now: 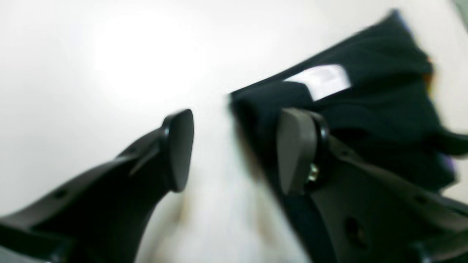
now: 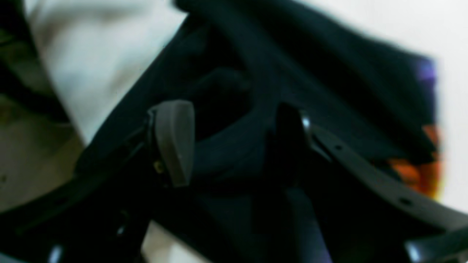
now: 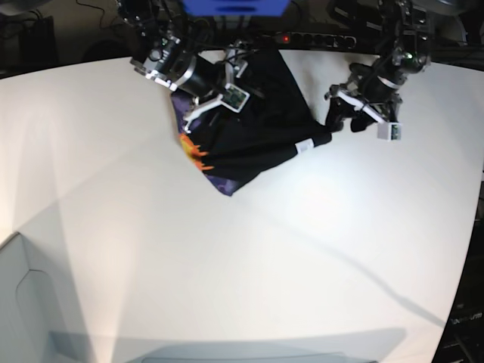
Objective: Fold the T-shirt properly
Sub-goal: 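Pull the bundle's corner with the right gripper, rotating the shirt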
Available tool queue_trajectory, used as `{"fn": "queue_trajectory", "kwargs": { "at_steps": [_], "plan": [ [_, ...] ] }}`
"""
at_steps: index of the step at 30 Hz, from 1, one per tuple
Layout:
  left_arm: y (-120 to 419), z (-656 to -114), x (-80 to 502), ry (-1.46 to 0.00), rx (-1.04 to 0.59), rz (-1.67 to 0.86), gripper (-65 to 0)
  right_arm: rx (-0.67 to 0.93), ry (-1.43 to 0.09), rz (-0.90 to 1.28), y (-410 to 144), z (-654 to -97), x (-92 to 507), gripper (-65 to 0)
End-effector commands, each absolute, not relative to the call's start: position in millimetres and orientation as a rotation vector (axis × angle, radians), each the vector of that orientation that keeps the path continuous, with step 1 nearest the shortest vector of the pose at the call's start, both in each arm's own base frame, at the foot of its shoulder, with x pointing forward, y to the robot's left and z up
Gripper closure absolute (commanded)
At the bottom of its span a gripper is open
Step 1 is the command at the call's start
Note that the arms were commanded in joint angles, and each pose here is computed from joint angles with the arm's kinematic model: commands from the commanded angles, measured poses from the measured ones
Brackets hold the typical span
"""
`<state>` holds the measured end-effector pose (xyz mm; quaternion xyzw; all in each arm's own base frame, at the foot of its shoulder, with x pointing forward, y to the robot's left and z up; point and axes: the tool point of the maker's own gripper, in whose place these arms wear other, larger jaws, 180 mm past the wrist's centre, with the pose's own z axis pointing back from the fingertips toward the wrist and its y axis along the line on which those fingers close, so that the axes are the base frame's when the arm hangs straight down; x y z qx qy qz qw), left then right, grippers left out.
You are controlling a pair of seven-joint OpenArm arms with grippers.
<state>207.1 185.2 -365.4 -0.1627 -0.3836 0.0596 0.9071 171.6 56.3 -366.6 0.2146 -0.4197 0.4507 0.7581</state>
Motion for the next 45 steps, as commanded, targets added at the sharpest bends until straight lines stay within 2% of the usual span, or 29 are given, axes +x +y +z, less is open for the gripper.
{"fn": "queue_trajectory", "kwargs": {
  "at_steps": [1, 5, 10, 17, 21, 28, 32, 38, 45],
  "plan": [
    [196.7, -352.2, 218.8, -0.857, -0.32, 0.13, -35.5, 0.511, -0.945, 0.975, 65.8, -358.8, 169.7, -36.3],
    [237.5, -355.2, 220.4, -0.87, -0.24, 0.206, -35.6, 0.57, -0.879, 1.026, 81.8, -375.8, 148.1, -36.3],
    [272.8, -347.2, 219.9, -0.903, -0.166, 0.263, -35.6, 0.657, -0.875, 1.094, 110.9, -368.2, 124.8, -36.3],
    [294.5, -338.4, 218.4, -0.931, -0.118, 0.297, -35.6, 0.734, -0.825, 1.363, 124.7, -371.0, 78.4, -36.3],
    [294.5, -339.0, 217.4, -0.928, -0.118, 0.297, -35.6, 0.689, -0.841, 1.395, 110.7, -370.1, 88.8, -36.3],
    [292.4, -337.6, 217.6, -0.933, -0.122, 0.297, -35.7, 0.581, -0.982, 1.329, 89.5, -336.4, 132.1, -36.3],
    [271.7, -328.8, 221.8, -0.975, -0.189, 0.327, -35.7, 0.534, -1.004, 1.292, 78.9, -334.3, 150.7, -36.3],
    [238.4, -324.6, 224.9, -0.997, -0.27, 0.336, -35.7, 0.519, -1.027, 1.256, 79.2, -329.8, 160.9, -36.5],
    [235.5, -328.8, 222.1, -0.984, -0.277, 0.343, -35.7, 0.533, -1.046, 1.234, 86.8, -324.7, 163.8, -36.5]
  ]
}}
